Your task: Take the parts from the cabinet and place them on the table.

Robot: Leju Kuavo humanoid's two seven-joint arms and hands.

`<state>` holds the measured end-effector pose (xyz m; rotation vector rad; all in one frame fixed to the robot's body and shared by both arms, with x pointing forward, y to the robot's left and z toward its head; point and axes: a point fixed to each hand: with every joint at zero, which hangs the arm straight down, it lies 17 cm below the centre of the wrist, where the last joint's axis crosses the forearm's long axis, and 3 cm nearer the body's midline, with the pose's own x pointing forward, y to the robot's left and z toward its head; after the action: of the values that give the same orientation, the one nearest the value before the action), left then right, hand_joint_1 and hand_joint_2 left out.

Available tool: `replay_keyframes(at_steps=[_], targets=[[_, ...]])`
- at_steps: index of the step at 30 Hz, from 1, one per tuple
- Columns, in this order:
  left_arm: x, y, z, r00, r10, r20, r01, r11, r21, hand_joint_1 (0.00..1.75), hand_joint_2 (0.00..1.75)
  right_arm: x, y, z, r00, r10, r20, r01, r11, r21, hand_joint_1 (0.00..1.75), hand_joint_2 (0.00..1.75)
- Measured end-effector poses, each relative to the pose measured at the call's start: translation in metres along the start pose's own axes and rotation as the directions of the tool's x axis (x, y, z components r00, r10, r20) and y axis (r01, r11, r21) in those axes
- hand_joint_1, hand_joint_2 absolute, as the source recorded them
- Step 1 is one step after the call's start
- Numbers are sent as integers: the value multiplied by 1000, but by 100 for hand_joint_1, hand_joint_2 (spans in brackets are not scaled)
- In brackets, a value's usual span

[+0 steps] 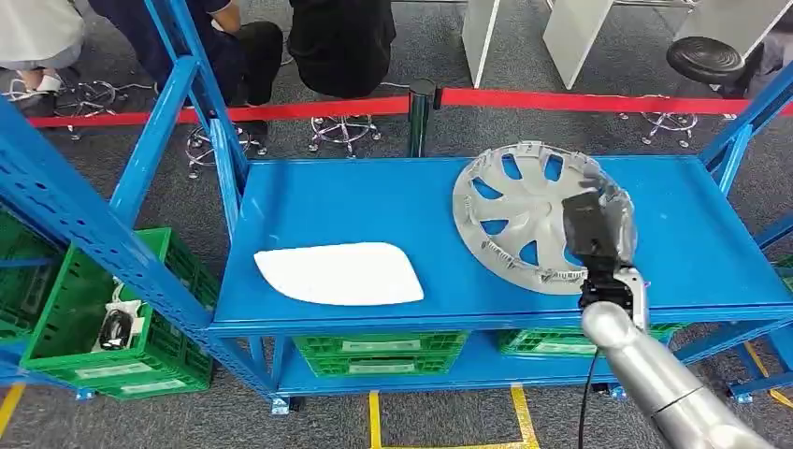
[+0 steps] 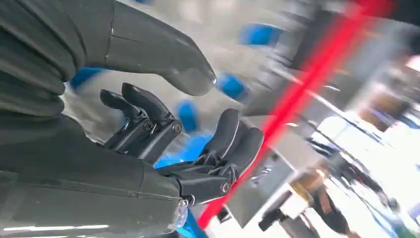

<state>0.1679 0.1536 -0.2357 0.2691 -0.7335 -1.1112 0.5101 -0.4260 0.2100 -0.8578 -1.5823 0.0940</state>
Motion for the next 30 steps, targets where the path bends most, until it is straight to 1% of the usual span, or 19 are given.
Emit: replay_keyframes(at_steps=[2,4,7,10,11,13,16,22,23,25,27,28,30], targets=[[1,1,0,1000,6,7,-6,1000,5,0,175,39,-25,-9,994,-103,45,104,994,-39,175,175],[3,1,0,1000,14,16,-14,1000,7,0,175,75,-48,-16,979,-177,104,184,981,-63,175,175],[5,2,0,999,20,28,-20,1000,12,0,175,133,-87,-19,942,-251,222,277,957,-91,175,175],[9,2,0,999,28,36,-28,999,18,0,175,173,-111,-15,910,-283,301,324,942,-92,175,175],[10,3,-1,999,31,38,-32,999,20,0,175,183,-113,-12,905,-281,320,323,943,-83,175,175],[12,5,-1,999,39,36,-40,999,27,0,175,196,-110,-7,912,-248,328,281,958,-57,175,175],[13,5,-2,999,44,31,-45,999,28,0,175,196,-92,-3,935,-148,322,167,985,-34,175,175],[14,5,-2,998,47,29,-48,998,29,0,175,198,-73,4,936,-115,333,122,993,0,175,175],[13,5,-2,999,47,28,-48,998,29,0,175,196,-67,5,942,-92,323,92,996,16,175,175],[13,5,-2,999,46,22,-46,999,28,0,175,187,-44,9,954,-4,300,-21,997,77,175,175],[13,4,-2,999,39,23,-39,999,27,0,175,168,-14,14,954,105,281,-151,977,148,175,175],[13,4,-2,999,37,22,-38,999,27,0,175,153,0,17,950,166,263,-218,958,184,175,175],[15,3,-2,999,36,23,-37,999,22,0,175,115,28,26,917,318,240,-373,897,236,175,175]])
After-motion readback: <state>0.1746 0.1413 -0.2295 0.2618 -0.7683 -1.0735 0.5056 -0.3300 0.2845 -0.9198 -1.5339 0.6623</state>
